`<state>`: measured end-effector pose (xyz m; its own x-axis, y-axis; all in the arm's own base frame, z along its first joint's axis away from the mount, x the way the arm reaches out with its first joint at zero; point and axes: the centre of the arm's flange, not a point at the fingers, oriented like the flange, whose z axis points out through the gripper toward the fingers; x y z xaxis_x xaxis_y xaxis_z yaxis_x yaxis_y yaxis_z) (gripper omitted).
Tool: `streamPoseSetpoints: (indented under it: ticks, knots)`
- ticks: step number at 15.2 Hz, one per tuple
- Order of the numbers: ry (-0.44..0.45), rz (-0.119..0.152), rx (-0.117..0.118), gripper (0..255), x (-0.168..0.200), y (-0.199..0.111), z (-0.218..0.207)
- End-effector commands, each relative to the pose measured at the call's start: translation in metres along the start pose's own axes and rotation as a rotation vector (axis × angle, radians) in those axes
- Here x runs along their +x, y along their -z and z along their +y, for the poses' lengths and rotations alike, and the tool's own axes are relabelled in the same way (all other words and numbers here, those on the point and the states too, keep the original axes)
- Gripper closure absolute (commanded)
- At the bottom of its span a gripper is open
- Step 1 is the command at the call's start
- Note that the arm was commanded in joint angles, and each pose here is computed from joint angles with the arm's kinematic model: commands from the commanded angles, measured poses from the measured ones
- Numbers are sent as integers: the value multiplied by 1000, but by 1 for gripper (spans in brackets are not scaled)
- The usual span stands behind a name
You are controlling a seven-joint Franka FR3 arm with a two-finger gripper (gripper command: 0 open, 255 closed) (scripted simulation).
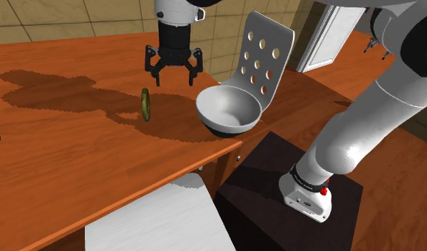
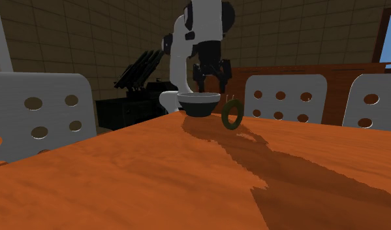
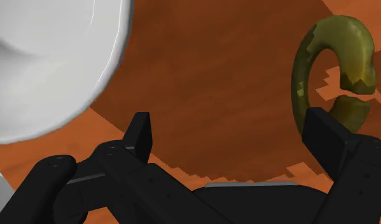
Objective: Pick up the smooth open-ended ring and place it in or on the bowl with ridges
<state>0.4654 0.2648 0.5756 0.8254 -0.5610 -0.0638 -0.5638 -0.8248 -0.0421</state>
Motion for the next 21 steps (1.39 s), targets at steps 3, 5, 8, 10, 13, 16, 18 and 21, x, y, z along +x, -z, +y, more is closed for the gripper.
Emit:
streamPoseSetpoints:
  ticks: [3,5,8,10,13,16,18,21]
  knots:
    - [-67,-27,1,0,7,-3,-49]
    - [-98,-39,2,0,12,-5,-75]
    - [-110,-44,2,0,13,-16,-85]
    - [-110,-44,2,0,13,-26,-85]
    - [-110,-44,2,0,12,-42,-85]
    - [-110,-44,2,0,12,-45,-85]
    - [-110,-44,2,0,12,-45,-85]
    - [-110,-44,2,0,12,-45,-85]
